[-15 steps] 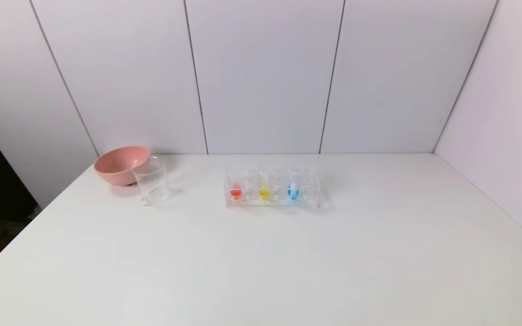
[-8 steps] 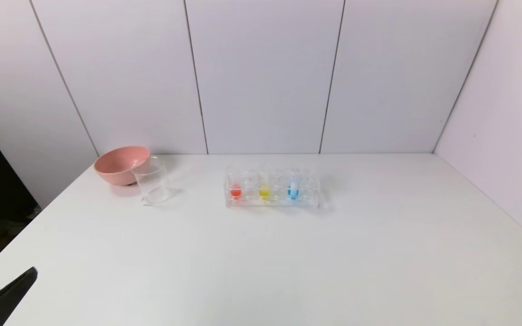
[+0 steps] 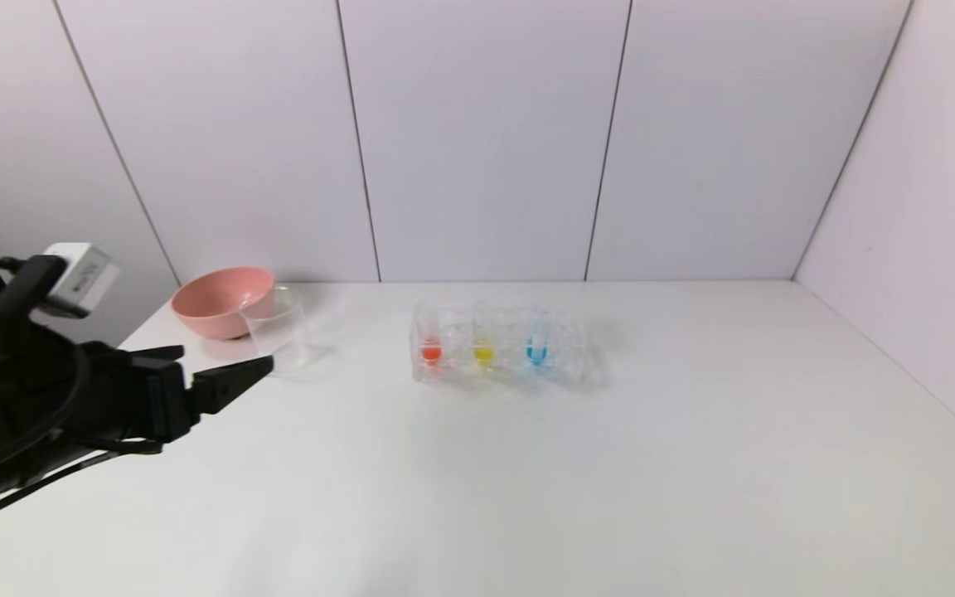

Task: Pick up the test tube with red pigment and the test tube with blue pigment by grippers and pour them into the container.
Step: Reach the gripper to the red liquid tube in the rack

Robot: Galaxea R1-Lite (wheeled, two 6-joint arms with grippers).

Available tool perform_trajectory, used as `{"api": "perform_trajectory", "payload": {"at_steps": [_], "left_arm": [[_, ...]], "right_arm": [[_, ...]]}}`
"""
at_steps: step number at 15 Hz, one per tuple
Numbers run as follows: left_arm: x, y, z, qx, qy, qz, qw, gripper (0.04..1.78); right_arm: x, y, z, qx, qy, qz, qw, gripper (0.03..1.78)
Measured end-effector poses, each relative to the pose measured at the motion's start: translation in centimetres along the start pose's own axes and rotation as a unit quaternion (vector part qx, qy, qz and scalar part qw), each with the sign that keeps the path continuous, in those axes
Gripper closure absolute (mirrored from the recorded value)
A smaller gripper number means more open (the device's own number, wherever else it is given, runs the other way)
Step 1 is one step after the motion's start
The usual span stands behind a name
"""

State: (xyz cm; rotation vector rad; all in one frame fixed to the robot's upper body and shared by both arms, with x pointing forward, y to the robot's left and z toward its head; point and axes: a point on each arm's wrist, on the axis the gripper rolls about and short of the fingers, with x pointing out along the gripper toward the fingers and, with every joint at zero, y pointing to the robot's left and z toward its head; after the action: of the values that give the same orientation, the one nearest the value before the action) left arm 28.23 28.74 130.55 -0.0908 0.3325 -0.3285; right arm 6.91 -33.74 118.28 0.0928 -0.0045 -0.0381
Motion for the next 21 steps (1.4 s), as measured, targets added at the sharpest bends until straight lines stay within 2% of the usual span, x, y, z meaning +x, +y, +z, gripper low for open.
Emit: {"api": "perform_trajectory", "payload": {"at_steps": [2,4,7,10,15,18,21], "left_arm": [[2.9,-2.2,0.5,-0.001,0.022,-0.011,1.0,0.06],[5.2,-5.1,0.6,-0.006,0.037,0.005,0.999,0.06],[8.0,-8.6,-0.2,0.008,0.053,0.068,0.996,0.06],[10.3,-11.2,-1.0,0.023,0.044,0.122,0.991,0.06],[13.6,-13.9,-1.7,0.012,0.014,0.13,0.991,0.06],[16.0,-14.6,-2.7,0.004,-0.015,0.14,0.99,0.06],[18.1,-14.6,-4.0,0.006,-0.017,0.147,0.989,0.06]], "right_arm": [[0.0,0.0,0.0,0.0,0.0,0.0,1.0,0.04],[0.0,0.0,0.0,0.0,0.0,0.0,1.0,0.04],[0.0,0.0,0.0,0.0,0.0,0.0,1.0,0.04],[0.0,0.0,0.0,0.0,0.0,0.0,1.0,0.04],[0.0,0.0,0.0,0.0,0.0,0.0,1.0,0.04],[0.0,0.0,0.0,0.0,0.0,0.0,1.0,0.04],[0.0,0.0,0.0,0.0,0.0,0.0,1.0,0.04]]}}
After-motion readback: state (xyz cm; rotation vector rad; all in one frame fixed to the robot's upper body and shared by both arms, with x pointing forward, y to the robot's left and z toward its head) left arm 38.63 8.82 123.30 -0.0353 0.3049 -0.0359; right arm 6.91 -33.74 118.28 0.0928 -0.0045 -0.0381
